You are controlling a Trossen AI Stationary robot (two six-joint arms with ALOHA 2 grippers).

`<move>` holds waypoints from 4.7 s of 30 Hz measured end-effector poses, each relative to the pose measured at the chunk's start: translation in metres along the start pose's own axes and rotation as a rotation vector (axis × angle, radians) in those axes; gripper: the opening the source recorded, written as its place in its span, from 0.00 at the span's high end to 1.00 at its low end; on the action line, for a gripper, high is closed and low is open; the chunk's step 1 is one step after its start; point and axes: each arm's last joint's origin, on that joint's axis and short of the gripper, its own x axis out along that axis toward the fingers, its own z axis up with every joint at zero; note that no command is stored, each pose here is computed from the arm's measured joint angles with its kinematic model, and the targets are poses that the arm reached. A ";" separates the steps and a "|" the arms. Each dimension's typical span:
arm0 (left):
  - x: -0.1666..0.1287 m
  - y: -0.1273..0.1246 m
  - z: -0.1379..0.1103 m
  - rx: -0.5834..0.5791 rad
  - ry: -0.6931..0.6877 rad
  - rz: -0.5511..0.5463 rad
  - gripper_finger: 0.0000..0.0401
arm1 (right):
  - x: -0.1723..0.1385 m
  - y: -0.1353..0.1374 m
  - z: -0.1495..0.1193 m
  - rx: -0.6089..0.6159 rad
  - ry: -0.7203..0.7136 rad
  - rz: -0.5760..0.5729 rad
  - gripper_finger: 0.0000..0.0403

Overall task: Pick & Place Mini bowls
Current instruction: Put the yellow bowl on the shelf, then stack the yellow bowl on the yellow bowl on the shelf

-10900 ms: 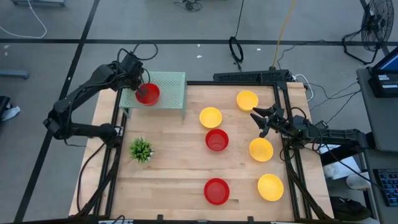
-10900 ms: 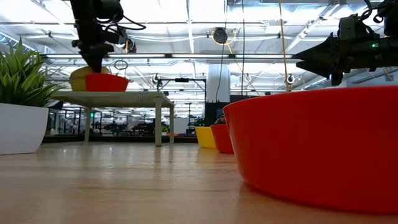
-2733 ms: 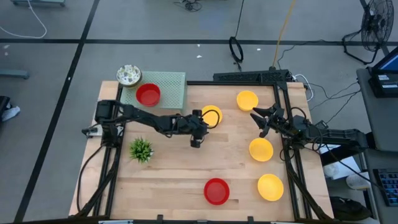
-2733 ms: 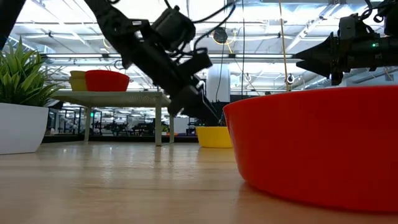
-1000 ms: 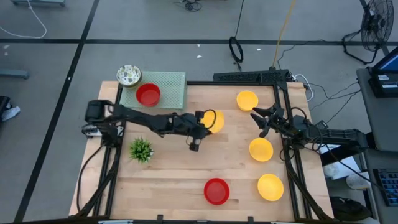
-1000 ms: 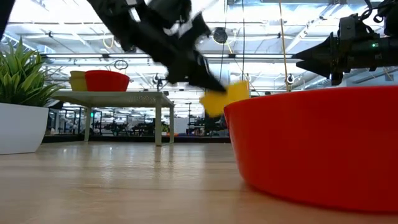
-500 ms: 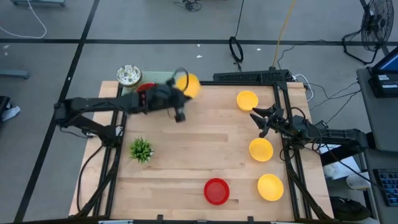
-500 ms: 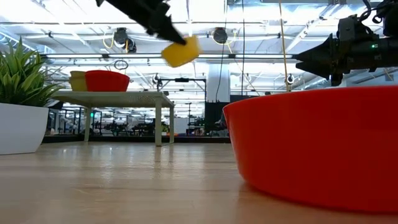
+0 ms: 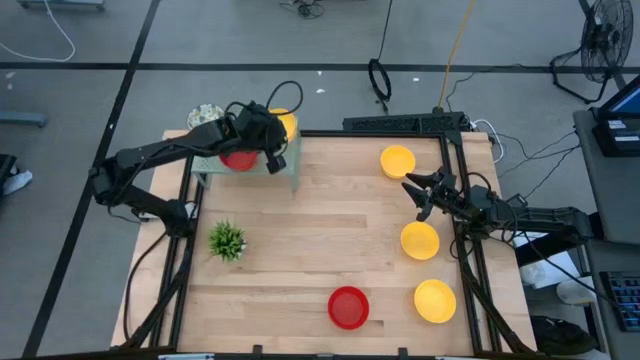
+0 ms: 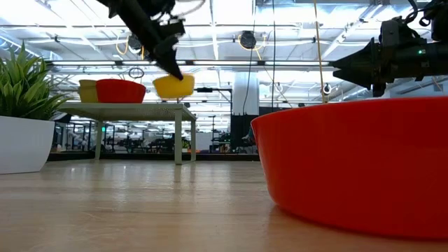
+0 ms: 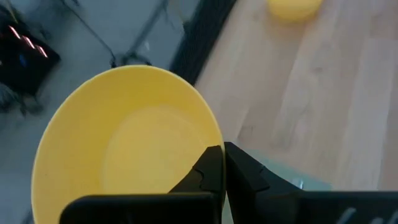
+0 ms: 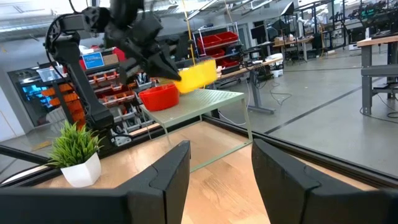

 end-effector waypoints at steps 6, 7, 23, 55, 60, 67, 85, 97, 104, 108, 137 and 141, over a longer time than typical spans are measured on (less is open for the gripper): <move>0.022 0.007 -0.007 -0.009 0.069 0.000 0.99 | 0.000 0.000 0.000 0.000 0.000 0.000 0.60; 0.026 0.007 -0.008 -0.006 0.078 -0.002 0.99 | 0.000 0.000 0.000 0.000 0.000 0.000 0.60; 0.034 0.015 -0.012 -0.014 0.114 0.054 0.91 | 0.000 0.000 0.000 0.001 0.000 0.000 0.60; -0.036 -0.081 0.019 0.024 -0.182 -0.602 0.62 | 0.000 0.000 0.000 0.000 0.000 0.000 0.60; -0.049 -0.114 0.016 0.100 -0.160 -0.697 0.65 | 0.000 0.000 0.000 0.001 -0.005 -0.005 0.60; -0.060 -0.138 -0.002 0.124 0.026 -0.763 0.67 | 0.000 0.000 0.008 0.031 -0.087 -0.035 0.60; -0.072 -0.158 -0.023 0.026 0.217 -0.466 0.67 | -0.006 0.005 0.033 0.224 -0.328 0.078 0.60; -0.076 -0.164 -0.025 0.045 0.212 -0.477 0.67 | -0.006 0.010 0.032 0.149 -0.293 0.252 0.60; -0.076 -0.164 -0.023 0.045 0.196 -0.481 0.67 | -0.005 0.010 0.033 0.190 -0.282 0.246 0.60; -0.076 -0.165 -0.020 0.064 0.157 -0.487 0.67 | 0.003 0.012 0.024 0.145 -0.132 0.228 0.60; -0.069 -0.153 -0.013 0.095 0.076 -0.323 0.67 | 0.141 -0.005 0.022 -0.069 0.772 -0.504 0.60; -0.069 -0.153 -0.013 0.095 0.076 -0.323 0.67 | 0.147 -0.021 0.013 -0.066 0.809 -0.567 0.60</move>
